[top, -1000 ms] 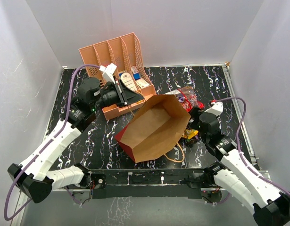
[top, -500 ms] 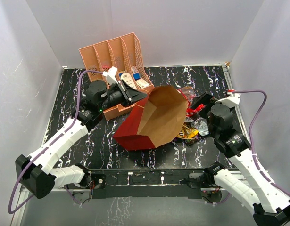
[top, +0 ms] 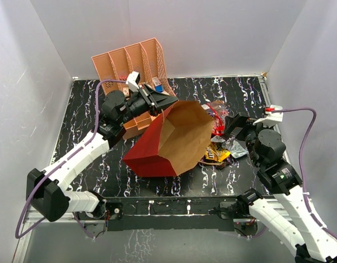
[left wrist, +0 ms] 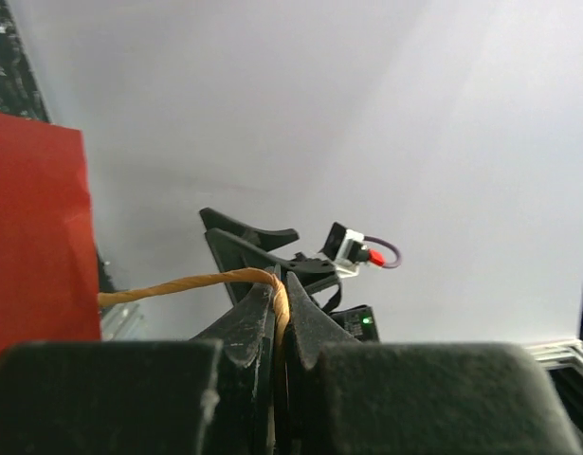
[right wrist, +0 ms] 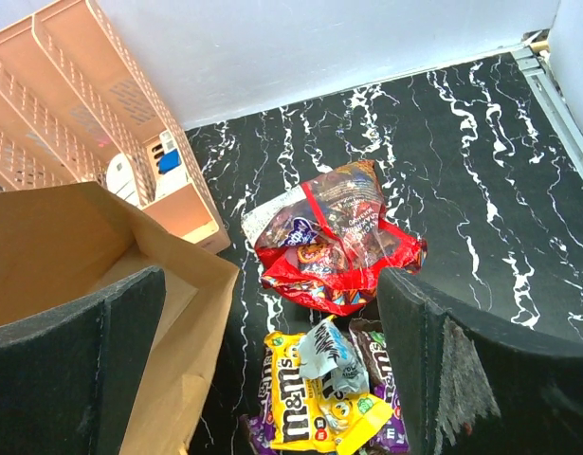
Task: Take the snacks out of the paper bag
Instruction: Adjust the paper bag at the center of the board.
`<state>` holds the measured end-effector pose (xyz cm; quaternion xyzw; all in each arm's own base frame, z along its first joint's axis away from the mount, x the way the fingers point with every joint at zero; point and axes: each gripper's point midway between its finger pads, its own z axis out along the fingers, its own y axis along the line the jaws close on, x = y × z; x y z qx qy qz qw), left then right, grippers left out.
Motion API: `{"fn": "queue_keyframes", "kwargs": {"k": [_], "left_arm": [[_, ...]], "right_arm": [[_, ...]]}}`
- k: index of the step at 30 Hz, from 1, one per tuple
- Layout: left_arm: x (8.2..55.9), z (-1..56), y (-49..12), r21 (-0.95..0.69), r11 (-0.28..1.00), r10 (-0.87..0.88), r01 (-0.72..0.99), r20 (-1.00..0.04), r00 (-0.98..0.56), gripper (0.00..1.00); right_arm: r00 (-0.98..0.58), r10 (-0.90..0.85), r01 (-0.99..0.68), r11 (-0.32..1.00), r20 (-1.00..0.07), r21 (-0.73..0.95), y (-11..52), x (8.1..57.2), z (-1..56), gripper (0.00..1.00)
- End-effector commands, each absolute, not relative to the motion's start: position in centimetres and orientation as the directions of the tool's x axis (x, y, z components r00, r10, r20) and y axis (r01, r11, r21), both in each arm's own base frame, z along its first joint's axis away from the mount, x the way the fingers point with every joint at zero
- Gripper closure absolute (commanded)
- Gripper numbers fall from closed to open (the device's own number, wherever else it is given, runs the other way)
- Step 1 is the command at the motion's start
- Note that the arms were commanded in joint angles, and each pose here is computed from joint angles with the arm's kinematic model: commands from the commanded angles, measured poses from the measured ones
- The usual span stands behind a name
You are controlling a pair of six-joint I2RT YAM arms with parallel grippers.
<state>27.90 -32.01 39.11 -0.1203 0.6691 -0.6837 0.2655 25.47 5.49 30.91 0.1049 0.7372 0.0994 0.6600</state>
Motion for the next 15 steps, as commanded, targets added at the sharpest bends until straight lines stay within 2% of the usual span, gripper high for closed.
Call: {"fn": "queue_keyframes", "kwargs": {"k": [1,10,15], "left_arm": [[26.8,44.5,-31.7,-0.953,-0.147,-0.519,0.265,-0.154,-0.841,1.0],[27.3,45.9,-31.5,-0.951,-0.19,-0.55,0.243,-0.102,-0.829,1.0],[26.7,44.5,-33.5,-0.959,-0.196,-0.53,0.202,-0.07,-0.845,1.0]], "right_arm": [[-0.007,0.286,-0.042,0.957,-0.958,0.286,5.7,25.2,35.0,0.02],[0.0,0.41,0.042,0.911,-0.912,0.409,5.0,25.7,34.9,0.02],[-0.027,0.437,0.038,0.899,-0.899,0.436,5.5,25.7,34.9,0.02]]}}
